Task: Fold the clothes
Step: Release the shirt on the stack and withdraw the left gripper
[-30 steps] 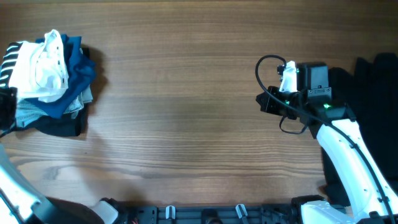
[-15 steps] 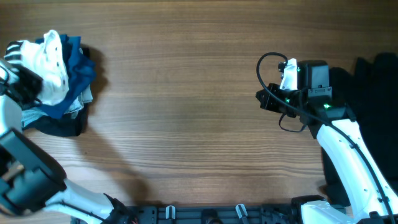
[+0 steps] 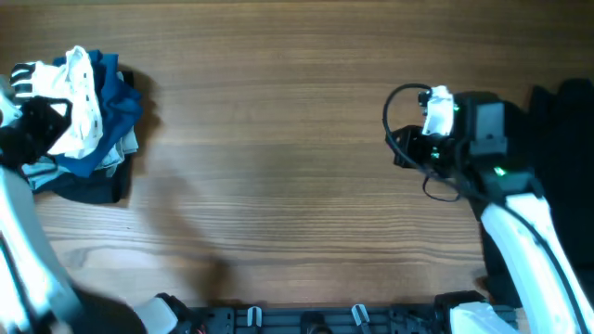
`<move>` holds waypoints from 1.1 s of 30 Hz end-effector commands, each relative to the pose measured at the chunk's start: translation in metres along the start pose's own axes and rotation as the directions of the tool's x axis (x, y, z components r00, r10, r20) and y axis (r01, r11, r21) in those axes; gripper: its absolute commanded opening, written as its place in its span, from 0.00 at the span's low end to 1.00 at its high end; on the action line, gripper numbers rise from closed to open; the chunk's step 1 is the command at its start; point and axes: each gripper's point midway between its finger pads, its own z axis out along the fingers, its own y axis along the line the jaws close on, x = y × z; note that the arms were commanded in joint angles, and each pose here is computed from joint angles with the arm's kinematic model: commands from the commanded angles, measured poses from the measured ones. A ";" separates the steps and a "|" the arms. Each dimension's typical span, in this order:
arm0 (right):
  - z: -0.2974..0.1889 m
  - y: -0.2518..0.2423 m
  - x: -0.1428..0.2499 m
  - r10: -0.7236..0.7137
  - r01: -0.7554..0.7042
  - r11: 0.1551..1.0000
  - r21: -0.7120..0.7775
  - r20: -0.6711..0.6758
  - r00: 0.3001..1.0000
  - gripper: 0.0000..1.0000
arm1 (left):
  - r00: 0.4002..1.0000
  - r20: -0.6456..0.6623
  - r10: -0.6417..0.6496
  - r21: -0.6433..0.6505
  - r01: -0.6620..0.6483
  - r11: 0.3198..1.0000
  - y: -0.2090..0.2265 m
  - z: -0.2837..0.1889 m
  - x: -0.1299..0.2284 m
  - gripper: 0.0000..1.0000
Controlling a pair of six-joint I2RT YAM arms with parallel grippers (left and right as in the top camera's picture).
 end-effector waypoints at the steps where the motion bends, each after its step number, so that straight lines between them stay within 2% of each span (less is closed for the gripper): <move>1: -0.070 0.047 -0.047 -0.218 0.234 0.972 -0.032 0.254 0.942 0.06 | 0.946 0.056 0.321 0.086 -0.325 0.942 -0.086 -0.063 0.031 0.49; 3: -0.098 0.060 -0.052 -0.262 0.286 0.958 -0.023 0.334 0.905 0.11 | 0.922 0.075 0.379 0.082 -0.385 0.919 -0.109 -0.085 0.048 0.52; 4: -0.117 0.066 -0.053 -0.280 0.305 0.952 -0.003 0.386 0.879 0.18 | 0.903 0.092 0.420 0.078 -0.427 0.901 -0.122 -0.100 0.059 0.55; 5: -0.129 0.068 -0.053 -0.288 0.311 0.950 0.014 0.417 0.862 0.22 | 0.891 0.099 0.443 0.076 -0.451 0.889 -0.129 -0.108 0.067 0.64; 6: -0.146 0.070 -0.051 -0.299 0.316 0.948 0.041 0.458 0.837 0.28 | 0.873 0.107 0.476 0.078 -0.485 0.871 -0.138 -0.120 0.079 0.94; 7: -0.159 0.072 -0.049 -0.306 0.319 0.946 0.058 0.489 0.817 0.38 | 0.859 0.113 0.500 0.081 -0.510 0.857 -0.144 -0.129 0.088 1.00; 8: -0.177 0.075 -0.044 -0.313 0.324 0.943 0.074 0.529 0.789 1.00 | 0.840 0.118 0.529 0.086 -0.539 0.838 -0.150 -0.140 0.101 1.00; 13: -0.214 0.088 -0.030 -0.329 0.356 0.931 0.083 0.610 0.720 1.00 | 0.811 0.120 0.573 0.136 -0.585 0.799 -0.158 -0.165 0.131 1.00; 28: -0.214 0.083 -0.024 -0.329 0.341 0.935 0.097 0.597 0.732 1.00 | 0.804 0.138 0.578 0.143 -0.594 0.792 -0.161 -0.171 0.133 1.00; 33: -0.210 0.056 -0.033 -0.430 0.331 0.903 0.275 0.579 0.692 1.00 | 0.804 0.139 0.578 0.143 -0.594 0.791 -0.161 -0.171 0.133 1.00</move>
